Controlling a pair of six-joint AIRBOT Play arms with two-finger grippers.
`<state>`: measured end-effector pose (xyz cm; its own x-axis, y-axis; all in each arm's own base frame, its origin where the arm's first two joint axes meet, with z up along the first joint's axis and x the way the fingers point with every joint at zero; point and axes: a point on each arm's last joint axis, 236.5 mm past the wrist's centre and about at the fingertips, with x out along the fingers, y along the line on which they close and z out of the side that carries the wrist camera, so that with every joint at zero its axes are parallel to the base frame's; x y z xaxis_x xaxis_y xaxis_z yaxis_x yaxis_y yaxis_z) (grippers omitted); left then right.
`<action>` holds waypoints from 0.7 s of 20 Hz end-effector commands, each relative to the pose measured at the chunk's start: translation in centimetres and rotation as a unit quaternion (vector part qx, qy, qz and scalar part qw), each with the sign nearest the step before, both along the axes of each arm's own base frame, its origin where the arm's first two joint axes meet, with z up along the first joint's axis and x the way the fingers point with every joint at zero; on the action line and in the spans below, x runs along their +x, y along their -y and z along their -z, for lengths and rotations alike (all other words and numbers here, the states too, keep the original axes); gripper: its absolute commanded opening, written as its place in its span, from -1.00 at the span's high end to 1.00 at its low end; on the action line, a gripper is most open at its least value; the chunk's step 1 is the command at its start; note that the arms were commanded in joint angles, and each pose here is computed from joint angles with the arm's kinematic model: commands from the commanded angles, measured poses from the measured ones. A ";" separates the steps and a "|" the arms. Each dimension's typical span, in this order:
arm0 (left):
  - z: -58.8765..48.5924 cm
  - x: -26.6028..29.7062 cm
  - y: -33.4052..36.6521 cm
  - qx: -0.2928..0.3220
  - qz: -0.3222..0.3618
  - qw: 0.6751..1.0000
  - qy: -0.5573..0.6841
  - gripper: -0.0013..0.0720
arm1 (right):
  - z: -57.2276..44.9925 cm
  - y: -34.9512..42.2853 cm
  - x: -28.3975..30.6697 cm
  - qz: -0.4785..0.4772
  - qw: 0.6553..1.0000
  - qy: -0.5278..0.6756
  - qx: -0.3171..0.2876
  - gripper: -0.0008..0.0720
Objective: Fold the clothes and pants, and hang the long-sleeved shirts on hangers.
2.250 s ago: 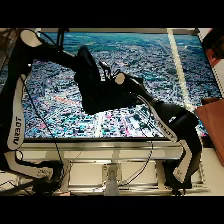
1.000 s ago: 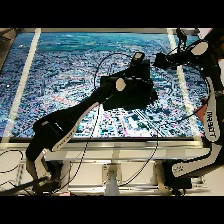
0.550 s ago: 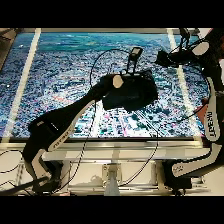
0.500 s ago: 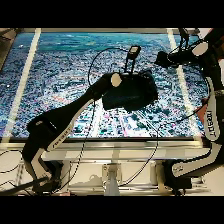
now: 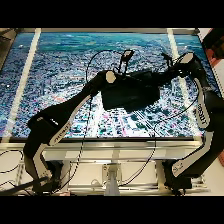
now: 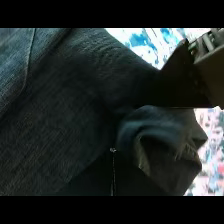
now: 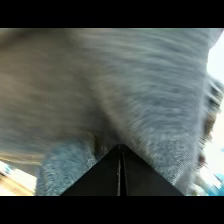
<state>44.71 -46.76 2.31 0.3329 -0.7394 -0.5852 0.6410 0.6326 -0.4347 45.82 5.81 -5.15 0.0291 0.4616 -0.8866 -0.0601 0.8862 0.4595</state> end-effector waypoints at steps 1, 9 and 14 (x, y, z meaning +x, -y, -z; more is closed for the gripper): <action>1.5 -1.4 -0.2 0.024 0.023 0.999 -0.022 0.88 | 3.8 4.2 -5.9 -0.015 0.992 -0.117 -0.035 0.83; 2.1 -2.2 -0.6 0.038 0.037 0.998 -0.036 0.88 | -2.9 2.9 -5.4 0.049 0.971 -0.034 0.233 0.78; 2.3 -2.7 -0.6 0.042 0.043 0.997 -0.043 0.88 | -4.2 10.5 -4.8 0.142 0.974 0.014 0.177 -0.36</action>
